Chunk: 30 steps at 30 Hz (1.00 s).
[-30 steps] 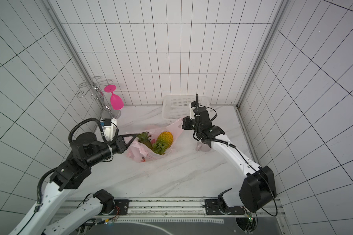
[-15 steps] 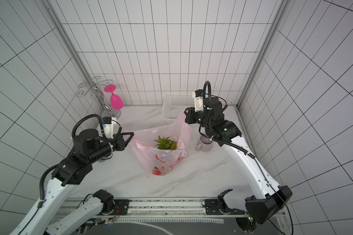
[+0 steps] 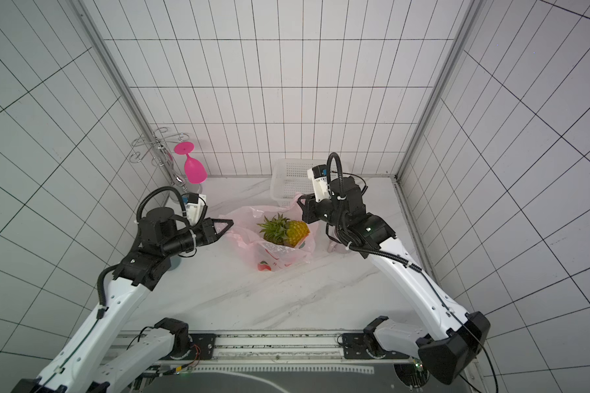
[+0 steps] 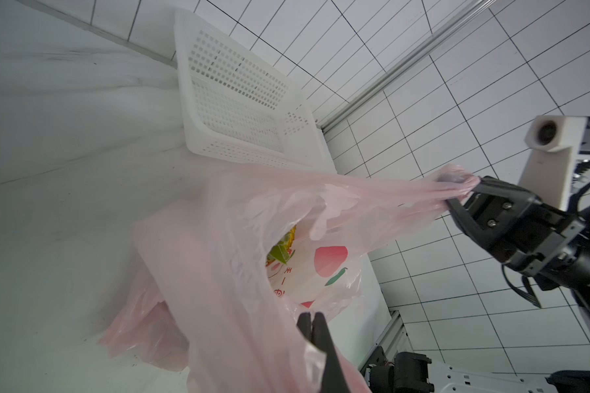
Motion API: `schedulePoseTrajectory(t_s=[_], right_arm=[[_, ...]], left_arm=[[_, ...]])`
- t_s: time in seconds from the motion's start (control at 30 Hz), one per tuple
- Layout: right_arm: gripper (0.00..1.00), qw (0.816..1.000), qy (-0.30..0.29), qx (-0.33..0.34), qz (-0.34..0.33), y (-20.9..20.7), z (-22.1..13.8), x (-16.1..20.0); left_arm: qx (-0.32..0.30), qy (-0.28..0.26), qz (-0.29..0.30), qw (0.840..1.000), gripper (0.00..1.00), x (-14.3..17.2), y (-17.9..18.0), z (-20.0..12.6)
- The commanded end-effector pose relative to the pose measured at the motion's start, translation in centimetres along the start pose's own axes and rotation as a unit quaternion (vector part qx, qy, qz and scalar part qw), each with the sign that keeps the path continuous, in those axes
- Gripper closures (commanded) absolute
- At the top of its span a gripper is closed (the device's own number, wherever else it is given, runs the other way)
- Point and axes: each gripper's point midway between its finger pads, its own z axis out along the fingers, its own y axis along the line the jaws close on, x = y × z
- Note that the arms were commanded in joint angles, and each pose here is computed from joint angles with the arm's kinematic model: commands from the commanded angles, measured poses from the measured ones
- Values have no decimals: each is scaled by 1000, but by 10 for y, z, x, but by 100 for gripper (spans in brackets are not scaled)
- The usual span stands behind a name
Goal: Place the pineapple into a plastic bag & tie a knot
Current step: Adjust the plastic bag at the center of the board.
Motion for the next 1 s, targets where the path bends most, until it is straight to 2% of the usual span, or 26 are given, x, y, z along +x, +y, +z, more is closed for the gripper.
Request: schedulePoseTrajectory(t_s=[0.0, 0.07, 0.17, 0.33, 0.43, 0.5, 0.63, 0.73, 0.87, 0.97], right_arm=[[58, 999, -34, 15, -23, -3, -7, -11], [38, 997, -63, 41, -35, -6, -22, -31], [31, 992, -96, 63, -54, -4, -45, -55], [32, 983, -154, 73, -64, 4, -85, -83], [36, 982, -170, 49, -67, 15, -99, -85], [37, 981, -172, 10, -84, 30, -100, -85], [36, 992, -97, 7, -81, 28, -80, -62], [33, 993, -77, -21, -87, 33, -77, -41], [29, 981, -81, -120, -126, 74, -87, -29], [32, 970, -41, -185, -154, 111, -76, -15]], left_arm=[[61, 16, 6, 998, 100, 1, -20, 3], [77, 21, -1, 997, 100, 1, -24, 4], [96, 19, -10, 995, 100, -1, -29, 6], [100, 21, -17, 995, 100, -3, -30, 8], [99, 22, -18, 995, 100, -4, -29, 10], [97, 23, -21, 995, 100, -4, -28, 12], [92, 20, -17, 995, 100, -11, -28, 14], [88, 11, -8, 996, 100, -22, -33, 16], [92, 16, -8, 996, 100, -32, -36, 23], [92, 18, -10, 996, 100, -36, -37, 26]])
